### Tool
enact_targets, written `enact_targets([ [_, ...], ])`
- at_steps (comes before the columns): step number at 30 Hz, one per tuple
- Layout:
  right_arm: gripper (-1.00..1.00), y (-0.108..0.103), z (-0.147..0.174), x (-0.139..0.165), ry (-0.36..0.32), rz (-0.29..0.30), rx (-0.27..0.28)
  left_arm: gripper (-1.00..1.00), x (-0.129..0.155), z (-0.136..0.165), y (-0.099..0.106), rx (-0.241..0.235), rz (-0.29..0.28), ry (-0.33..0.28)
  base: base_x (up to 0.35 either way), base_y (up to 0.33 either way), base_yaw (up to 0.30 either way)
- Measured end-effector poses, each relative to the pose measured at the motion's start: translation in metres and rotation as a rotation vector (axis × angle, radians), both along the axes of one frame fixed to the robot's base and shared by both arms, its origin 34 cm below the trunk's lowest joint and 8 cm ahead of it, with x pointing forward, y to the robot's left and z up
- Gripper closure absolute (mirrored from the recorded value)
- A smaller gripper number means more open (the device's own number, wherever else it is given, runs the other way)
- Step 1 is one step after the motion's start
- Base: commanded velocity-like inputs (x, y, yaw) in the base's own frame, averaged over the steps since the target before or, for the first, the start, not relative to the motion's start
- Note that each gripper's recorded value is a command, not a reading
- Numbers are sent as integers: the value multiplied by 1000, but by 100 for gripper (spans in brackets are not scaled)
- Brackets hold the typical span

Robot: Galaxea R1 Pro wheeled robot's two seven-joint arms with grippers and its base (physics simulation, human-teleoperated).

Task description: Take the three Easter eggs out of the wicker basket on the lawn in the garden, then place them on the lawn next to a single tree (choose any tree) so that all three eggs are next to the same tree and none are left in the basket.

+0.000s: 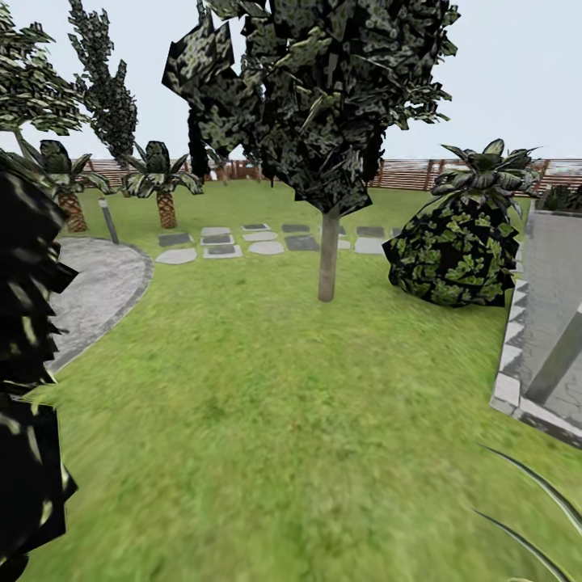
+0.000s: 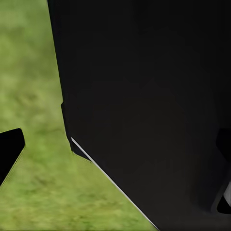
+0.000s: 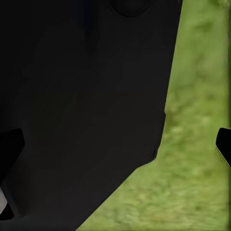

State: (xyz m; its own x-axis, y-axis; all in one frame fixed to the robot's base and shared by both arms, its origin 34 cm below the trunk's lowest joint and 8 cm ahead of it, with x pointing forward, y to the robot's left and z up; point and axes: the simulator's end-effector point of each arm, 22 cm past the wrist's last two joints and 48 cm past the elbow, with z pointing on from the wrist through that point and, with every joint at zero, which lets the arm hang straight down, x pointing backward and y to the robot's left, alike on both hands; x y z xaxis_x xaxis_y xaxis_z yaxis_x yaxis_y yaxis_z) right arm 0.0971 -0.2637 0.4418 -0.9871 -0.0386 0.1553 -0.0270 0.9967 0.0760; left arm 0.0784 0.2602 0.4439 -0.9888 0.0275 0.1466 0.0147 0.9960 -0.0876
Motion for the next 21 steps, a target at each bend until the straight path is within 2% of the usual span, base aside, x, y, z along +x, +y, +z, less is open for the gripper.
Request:
enact_targets([
  [21,-100,0,0,0,2,2,0,-100,0,0,0,0,-1,0,340,0,0],
])
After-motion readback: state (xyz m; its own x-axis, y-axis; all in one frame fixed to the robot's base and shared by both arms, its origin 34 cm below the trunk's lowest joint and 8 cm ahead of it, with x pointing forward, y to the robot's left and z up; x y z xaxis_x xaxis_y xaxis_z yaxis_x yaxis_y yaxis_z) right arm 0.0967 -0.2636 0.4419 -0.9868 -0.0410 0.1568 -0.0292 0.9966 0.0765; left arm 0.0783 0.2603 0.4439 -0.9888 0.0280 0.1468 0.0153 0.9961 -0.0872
